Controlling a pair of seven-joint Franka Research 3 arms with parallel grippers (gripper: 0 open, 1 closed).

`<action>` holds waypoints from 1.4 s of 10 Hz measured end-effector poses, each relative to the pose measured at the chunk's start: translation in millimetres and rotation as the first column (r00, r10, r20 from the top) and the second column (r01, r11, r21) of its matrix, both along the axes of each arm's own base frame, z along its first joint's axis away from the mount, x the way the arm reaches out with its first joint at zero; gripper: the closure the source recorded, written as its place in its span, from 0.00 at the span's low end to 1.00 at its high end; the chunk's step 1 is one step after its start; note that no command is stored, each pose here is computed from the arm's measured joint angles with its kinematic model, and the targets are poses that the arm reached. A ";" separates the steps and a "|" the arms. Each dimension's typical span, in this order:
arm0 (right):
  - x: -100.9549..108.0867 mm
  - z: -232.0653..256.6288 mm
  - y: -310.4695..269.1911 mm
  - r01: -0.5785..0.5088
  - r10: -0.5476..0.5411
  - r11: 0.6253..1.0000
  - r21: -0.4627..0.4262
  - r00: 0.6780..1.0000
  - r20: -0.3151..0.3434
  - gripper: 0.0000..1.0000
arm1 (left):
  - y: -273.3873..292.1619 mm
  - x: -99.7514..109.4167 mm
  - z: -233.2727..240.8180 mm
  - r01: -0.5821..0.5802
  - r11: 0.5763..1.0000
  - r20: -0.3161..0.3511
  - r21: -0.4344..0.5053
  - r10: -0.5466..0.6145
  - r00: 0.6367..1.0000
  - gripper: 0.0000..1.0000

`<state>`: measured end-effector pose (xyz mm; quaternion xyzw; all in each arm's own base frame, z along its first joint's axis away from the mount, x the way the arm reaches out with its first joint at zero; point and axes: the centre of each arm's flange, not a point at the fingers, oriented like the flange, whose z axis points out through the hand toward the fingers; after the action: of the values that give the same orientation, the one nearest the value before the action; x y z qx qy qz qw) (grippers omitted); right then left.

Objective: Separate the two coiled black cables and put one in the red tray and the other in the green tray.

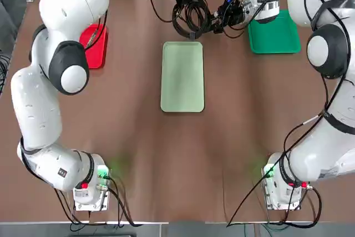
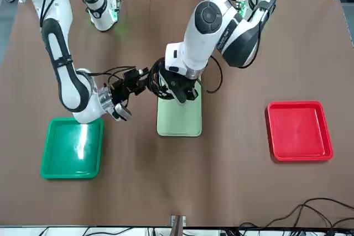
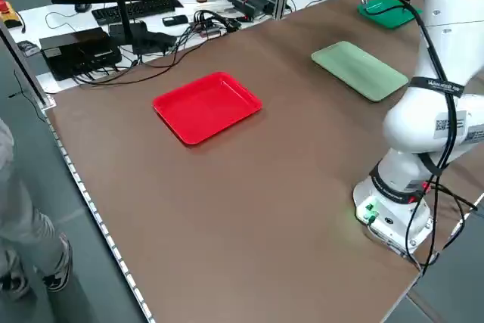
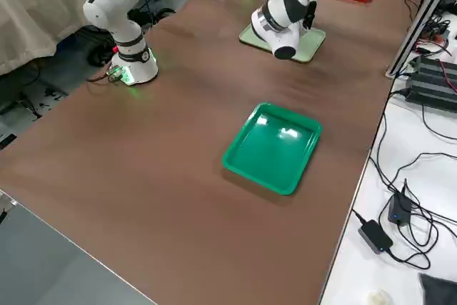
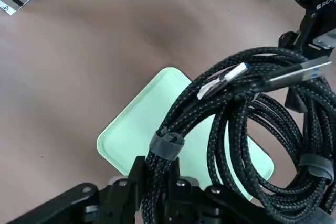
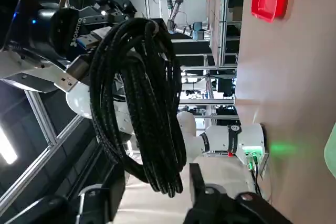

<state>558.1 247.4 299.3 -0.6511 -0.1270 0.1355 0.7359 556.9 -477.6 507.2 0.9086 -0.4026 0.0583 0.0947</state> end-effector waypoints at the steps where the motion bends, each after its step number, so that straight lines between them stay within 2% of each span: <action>1: 0.1 0.1 -0.1 0.001 -0.001 1.000 0.000 1.000 0.000 0.49 | 0.1 0.1 0.6 0.000 1.000 0.001 -0.001 0.000 1.000 0.78; 2: 0.1 -0.1 -0.3 0.000 0.000 1.000 -0.001 1.000 -0.004 0.69 | 0.2 0.4 1.2 -0.001 1.000 0.002 -0.002 0.001 1.000 0.78; 5: 0.2 0.7 -0.3 0.000 0.000 1.000 -0.005 1.000 -0.013 0.83 | 0.4 0.6 3.0 -0.001 1.000 0.004 -0.004 0.001 1.000 0.78; 9: 1.1 6.4 -1.5 -0.006 0.005 1.000 -0.027 0.999 -0.050 0.83 | 0.5 0.8 3.3 -0.002 1.000 0.004 -0.004 0.002 1.000 0.78; 11: 5.8 24.3 -8.0 -0.032 0.023 0.995 -0.097 0.995 -0.093 0.83 | -0.2 0.4 5.5 -0.005 1.000 0.001 -0.013 0.005 1.000 0.78; 14: 17.2 43.7 -36.0 -0.065 0.040 0.973 -0.223 0.993 -0.114 0.83 | -3.2 -1.7 10.8 -0.016 0.999 0.000 -0.028 0.016 1.000 0.78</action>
<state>575.3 211.4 343.1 -0.7187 -0.0878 0.2037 0.6589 555.2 -480.8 518.0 0.9104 -0.3943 0.0650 0.1068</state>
